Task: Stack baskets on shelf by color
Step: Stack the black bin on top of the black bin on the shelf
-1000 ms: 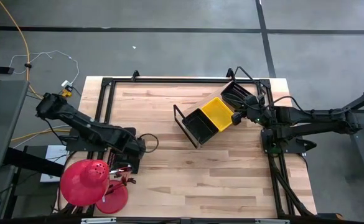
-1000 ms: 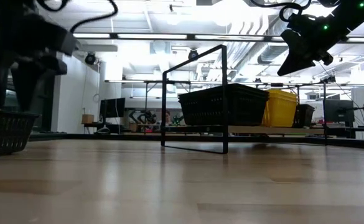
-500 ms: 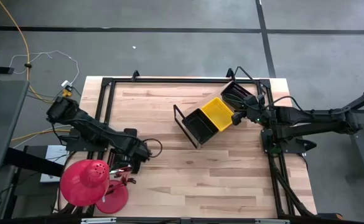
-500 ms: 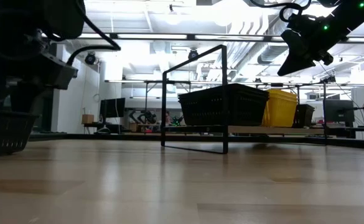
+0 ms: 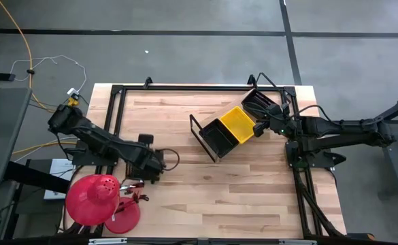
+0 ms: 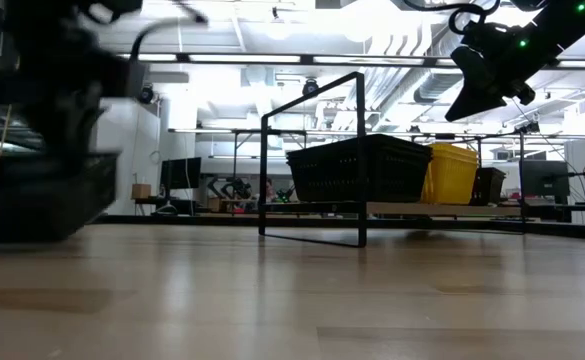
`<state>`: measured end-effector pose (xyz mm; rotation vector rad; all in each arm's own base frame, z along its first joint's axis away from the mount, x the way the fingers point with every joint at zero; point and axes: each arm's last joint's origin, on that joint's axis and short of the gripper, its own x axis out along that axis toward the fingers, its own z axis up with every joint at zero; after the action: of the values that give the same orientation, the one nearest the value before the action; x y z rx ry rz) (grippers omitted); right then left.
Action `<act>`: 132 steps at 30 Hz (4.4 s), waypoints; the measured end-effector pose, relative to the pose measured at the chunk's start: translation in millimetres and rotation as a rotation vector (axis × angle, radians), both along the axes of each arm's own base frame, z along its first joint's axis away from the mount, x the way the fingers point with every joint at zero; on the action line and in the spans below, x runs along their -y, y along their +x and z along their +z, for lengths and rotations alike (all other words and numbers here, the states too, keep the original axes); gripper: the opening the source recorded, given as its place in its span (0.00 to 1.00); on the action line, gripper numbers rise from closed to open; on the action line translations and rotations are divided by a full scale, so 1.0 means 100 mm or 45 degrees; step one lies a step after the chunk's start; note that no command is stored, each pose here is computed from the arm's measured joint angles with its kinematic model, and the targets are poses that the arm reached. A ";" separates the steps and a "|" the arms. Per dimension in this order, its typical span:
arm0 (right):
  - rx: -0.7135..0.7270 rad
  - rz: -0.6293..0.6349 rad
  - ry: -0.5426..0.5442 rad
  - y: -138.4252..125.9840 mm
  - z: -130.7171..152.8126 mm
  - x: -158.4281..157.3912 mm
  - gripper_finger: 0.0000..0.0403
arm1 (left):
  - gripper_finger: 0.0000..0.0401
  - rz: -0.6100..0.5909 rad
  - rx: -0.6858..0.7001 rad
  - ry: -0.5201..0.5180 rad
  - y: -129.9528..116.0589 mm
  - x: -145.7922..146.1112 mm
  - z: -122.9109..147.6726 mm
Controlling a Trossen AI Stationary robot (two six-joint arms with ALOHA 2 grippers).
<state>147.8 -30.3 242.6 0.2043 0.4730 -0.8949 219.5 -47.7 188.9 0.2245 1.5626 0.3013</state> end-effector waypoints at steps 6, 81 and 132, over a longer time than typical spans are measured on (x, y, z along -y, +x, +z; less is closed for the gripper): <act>0.051 0.026 0.012 0.03 0.03 0.00 0.00 | 0.00 0.063 0.290 0.305 -0.02 -0.13 0.52; -0.529 0.068 -0.941 1.31 0.80 0.16 0.01 | 0.18 0.297 1.485 1.109 1.89 -1.48 1.08; -1.381 0.762 -0.053 0.44 1.57 0.71 0.00 | 0.46 -0.261 1.893 0.570 0.88 -0.62 1.65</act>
<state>192.0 -101.1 399.7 -0.4836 1.4289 -0.3506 307.4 13.9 354.1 0.3770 -0.0108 0.4878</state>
